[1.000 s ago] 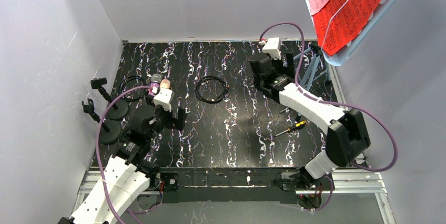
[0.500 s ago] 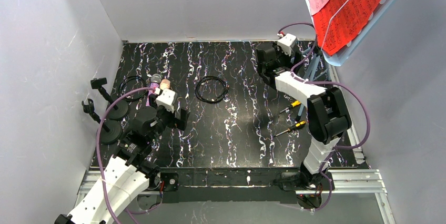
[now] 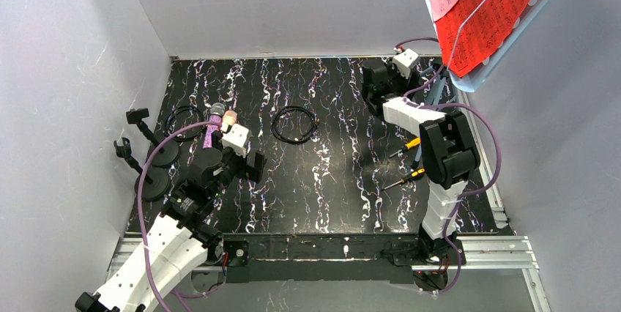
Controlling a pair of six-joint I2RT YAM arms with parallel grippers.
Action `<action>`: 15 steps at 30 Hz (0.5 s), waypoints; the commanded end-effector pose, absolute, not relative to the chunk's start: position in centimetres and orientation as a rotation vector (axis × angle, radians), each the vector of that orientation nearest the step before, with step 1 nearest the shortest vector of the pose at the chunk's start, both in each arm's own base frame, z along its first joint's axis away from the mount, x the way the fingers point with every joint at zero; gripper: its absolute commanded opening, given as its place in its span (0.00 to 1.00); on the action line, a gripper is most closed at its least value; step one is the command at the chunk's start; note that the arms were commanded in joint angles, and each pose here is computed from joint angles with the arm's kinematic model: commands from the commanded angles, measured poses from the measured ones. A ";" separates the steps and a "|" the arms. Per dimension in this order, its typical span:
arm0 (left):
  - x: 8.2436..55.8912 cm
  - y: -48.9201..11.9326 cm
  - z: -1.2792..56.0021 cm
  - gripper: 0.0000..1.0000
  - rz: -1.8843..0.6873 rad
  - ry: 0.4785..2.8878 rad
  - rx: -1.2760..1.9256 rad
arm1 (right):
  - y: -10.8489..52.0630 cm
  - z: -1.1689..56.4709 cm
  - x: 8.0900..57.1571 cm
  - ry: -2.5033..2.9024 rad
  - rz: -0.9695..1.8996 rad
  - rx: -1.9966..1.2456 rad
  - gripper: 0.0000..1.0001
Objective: Pack up the instrument practice props
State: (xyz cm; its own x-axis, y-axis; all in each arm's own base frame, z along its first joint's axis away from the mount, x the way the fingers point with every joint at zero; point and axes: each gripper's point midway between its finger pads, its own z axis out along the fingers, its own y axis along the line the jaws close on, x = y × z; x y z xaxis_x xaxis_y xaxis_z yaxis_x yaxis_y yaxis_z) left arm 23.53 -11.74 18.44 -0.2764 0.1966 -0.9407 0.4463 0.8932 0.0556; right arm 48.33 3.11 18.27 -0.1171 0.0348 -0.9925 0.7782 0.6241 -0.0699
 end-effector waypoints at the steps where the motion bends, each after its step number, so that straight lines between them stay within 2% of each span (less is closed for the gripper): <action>1: 23.6 -11.9 18.3 0.98 -0.248 1.853 0.494 | 3.3 20.0 49.4 1.489 -0.658 0.773 0.53; 4: 23.7 -11.9 18.2 0.98 -0.247 1.854 0.493 | 3.8 19.5 49.5 1.520 -0.603 0.740 0.40; 9: 23.7 -11.8 18.3 0.98 -0.237 1.848 0.491 | 5.4 19.1 49.2 1.574 -0.488 0.658 0.23; 15: 23.6 -11.8 18.4 0.98 -0.239 1.840 0.495 | 9.2 19.6 49.2 1.611 -0.367 0.496 0.14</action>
State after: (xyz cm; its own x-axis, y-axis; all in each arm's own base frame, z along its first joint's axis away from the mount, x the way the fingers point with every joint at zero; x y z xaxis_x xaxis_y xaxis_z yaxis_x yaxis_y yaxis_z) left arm 23.57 -11.91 18.43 -0.2694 0.2073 -0.9404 0.4520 0.8895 0.0666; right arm 49.38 5.00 17.82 0.0048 0.1691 -0.9856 0.6757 0.7260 0.1279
